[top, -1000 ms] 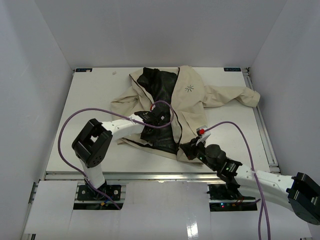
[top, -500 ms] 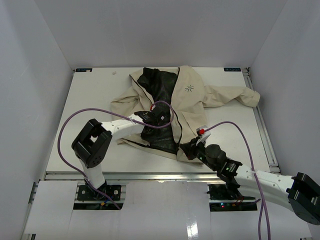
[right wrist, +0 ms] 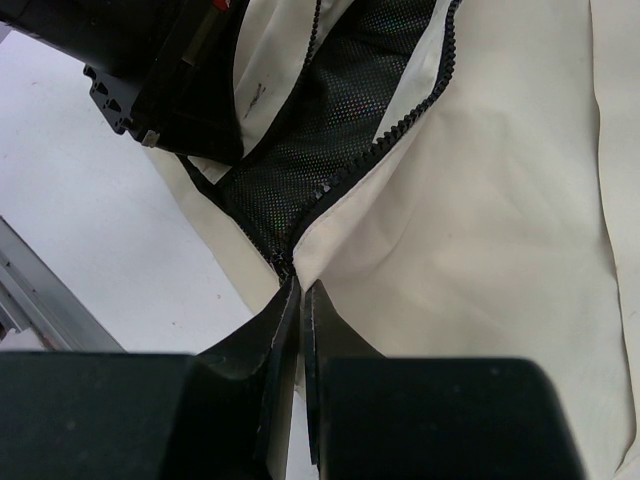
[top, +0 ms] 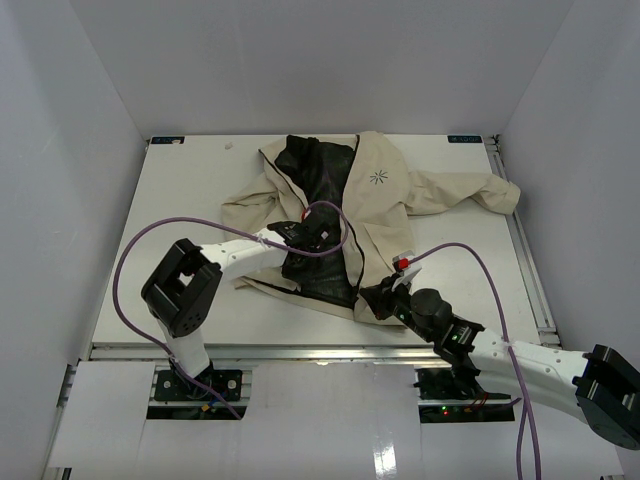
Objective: Zip up the jacket
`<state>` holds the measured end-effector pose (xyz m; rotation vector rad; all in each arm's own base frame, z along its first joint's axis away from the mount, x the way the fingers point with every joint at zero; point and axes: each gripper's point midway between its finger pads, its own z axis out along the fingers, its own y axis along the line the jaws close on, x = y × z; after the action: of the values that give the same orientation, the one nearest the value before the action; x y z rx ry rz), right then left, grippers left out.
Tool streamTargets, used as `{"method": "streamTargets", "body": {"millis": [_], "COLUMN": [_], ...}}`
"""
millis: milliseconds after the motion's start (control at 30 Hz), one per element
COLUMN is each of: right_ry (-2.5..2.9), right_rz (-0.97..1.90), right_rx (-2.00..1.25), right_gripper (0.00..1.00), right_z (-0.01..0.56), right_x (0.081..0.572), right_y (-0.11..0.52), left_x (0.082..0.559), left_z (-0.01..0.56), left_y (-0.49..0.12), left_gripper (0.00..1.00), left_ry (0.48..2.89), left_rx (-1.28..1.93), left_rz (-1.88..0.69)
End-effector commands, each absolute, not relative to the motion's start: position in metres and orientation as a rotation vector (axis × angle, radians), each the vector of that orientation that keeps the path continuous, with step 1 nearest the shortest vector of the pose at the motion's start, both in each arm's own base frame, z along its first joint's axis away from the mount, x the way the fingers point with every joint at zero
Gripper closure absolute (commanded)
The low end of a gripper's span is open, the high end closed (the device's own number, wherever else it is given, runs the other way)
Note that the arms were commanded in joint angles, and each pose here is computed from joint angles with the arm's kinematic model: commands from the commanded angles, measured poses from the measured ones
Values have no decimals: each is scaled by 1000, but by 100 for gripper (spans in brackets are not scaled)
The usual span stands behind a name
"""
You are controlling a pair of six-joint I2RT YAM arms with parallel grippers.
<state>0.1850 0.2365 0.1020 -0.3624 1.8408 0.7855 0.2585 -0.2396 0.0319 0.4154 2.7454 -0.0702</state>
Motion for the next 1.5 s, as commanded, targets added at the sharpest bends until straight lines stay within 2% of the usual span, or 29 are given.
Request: {"method": "streamTargets", "body": {"millis": [0,433,667,733,767,800,833,1000,1067,1100,1133,1167,1233,1467], "right_ry": [1781,1710,1675,1685,1690,1695,1699,1712,1715,1714,1717,1718,1716,1728], "right_rz": [788,898,973,969,966,963,961,956,948,948,947,948,954,948], "right_rx": [-333,-378,-420,-417,-414,-412,-410,-401,-396,-396,-394,-392,-397,-412], "right_gripper": [92,92,92,92,92,92,92,92,92,92,92,92,92,92], "right_z": [122,150,165,161,159,158,156,152,151,151,151,151,152,150], "right_x": [195,188,180,180,181,181,181,181,182,182,182,183,183,184], "right_y": [241,257,268,267,267,266,266,264,263,263,264,264,266,270], "left_x": [259,255,252,251,251,250,251,249,248,250,249,250,250,251], "left_z": [62,118,128,126,123,120,116,107,107,108,111,113,117,132], "left_y": [-254,-314,-326,-325,-325,-324,-322,-319,-318,-316,-315,-314,-311,-307], "left_gripper": [100,100,100,81,76,82,97,100,90,68,64,65,100,100], "left_ry": [2677,2368,2283,2293,2298,2305,2313,2343,2352,2354,2345,2338,2324,2270], "left_rx": [429,551,585,588,591,590,587,572,579,567,570,569,559,547], "left_rz": [-195,-732,-841,-836,-835,-827,-813,-795,-793,-776,-772,-767,-760,-762]}}
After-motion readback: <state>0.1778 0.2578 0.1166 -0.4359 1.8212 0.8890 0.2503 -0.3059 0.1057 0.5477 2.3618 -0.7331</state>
